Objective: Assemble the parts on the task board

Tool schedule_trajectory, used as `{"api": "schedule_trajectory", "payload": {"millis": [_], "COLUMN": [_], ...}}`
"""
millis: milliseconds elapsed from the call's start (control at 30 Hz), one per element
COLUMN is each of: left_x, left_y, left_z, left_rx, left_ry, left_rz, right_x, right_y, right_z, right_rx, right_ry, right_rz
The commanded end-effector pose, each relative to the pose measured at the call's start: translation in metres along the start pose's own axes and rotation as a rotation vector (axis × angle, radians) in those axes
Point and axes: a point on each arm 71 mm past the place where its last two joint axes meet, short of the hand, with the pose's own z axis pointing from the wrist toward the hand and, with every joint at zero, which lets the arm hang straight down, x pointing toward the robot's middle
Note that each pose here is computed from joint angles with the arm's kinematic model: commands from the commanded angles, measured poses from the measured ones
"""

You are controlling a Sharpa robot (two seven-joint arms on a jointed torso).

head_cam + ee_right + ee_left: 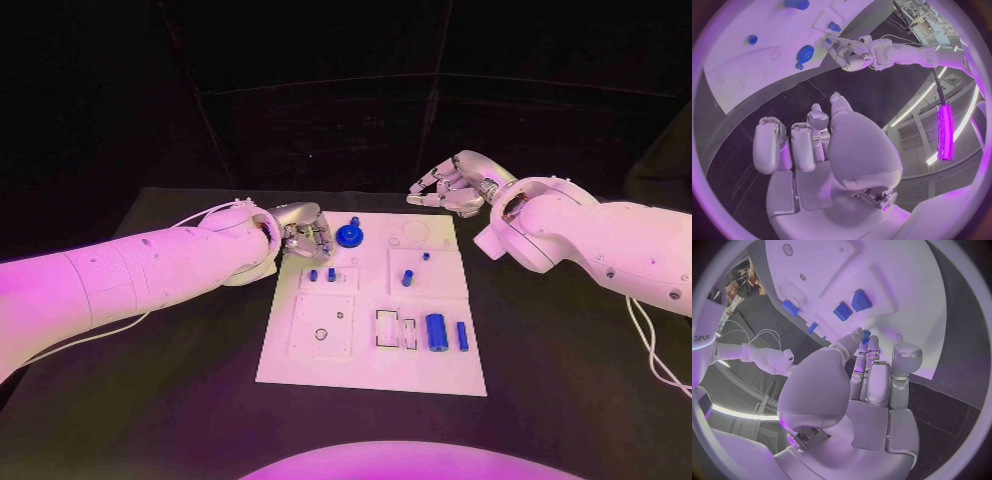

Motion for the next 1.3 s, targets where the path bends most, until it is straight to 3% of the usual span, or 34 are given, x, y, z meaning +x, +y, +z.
{"api": "schedule_trajectory", "payload": {"millis": [33, 433, 900, 1300], "left_x": [0.0007, 0.0034, 0.0076, 0.0069], "left_y": [-0.0016, -0.0050, 0.0001, -0.0009], "left_z": [0.0014, 0.0036, 0.0057, 0.0064], "left_rx": [0.000, 0.004, -0.049, -0.039], "left_ry": [0.014, 0.030, 0.097, 0.085], "left_rz": [-0.013, -0.017, -0.010, -0.010], "right_x": [-0.0001, 0.0001, -0.0002, -0.0006], "right_y": [0.0021, 0.0023, 0.0020, 0.0018], "right_z": [0.0003, 0.0004, 0.0001, 0.0001], "right_rx": [-0.012, -0.012, -0.012, -0.012], "right_ry": [0.005, 0.005, 0.004, 0.000], "right_rz": [0.002, 0.002, 0.002, 0.002]}}
